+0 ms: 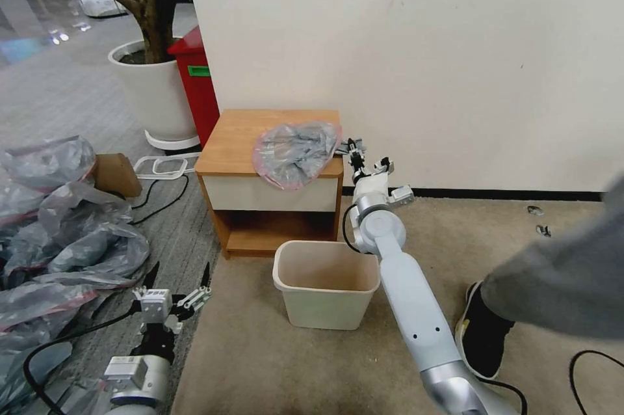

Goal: Pick up the garbage bag from the table and place it over the trash can.

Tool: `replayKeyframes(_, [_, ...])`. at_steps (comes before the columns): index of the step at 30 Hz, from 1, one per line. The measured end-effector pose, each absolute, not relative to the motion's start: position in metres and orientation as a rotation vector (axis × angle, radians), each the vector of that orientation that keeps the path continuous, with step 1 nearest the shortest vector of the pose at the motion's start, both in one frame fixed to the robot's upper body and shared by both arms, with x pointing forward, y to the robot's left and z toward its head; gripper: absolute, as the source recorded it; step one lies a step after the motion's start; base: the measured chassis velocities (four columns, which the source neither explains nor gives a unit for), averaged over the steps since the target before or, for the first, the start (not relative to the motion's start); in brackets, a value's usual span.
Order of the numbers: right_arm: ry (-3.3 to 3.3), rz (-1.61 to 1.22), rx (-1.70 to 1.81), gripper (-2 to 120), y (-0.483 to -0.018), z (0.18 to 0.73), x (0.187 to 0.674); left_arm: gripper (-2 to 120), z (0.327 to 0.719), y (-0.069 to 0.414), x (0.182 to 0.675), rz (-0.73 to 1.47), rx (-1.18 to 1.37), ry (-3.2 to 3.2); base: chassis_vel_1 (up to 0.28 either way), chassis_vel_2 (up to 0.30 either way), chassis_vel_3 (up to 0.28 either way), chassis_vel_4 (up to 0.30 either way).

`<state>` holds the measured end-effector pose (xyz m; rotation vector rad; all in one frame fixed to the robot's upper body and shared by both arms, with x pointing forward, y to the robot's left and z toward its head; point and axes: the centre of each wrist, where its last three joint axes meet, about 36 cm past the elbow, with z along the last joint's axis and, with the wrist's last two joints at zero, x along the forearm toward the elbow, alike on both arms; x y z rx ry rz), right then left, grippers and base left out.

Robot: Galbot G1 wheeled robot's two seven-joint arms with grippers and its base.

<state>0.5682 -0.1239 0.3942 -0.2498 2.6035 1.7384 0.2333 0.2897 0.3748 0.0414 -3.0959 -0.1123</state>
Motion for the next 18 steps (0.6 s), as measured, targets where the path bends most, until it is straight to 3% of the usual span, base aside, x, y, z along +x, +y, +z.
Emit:
replayKeyframes(9, [2.601,1.734,-0.255,0,-0.122,0.398,0.561,100,0.371,0.286,0.234,-0.102,0.034,-3.092,0.0,0.0,0.0,0.0])
replayKeyframes(18, [2.788,1.667,-0.286,0,-0.112,0.424,0.491,100,0.369,0.284,0.236,-0.099,0.032,-3.09,0.0,0.0,0.0,0.0])
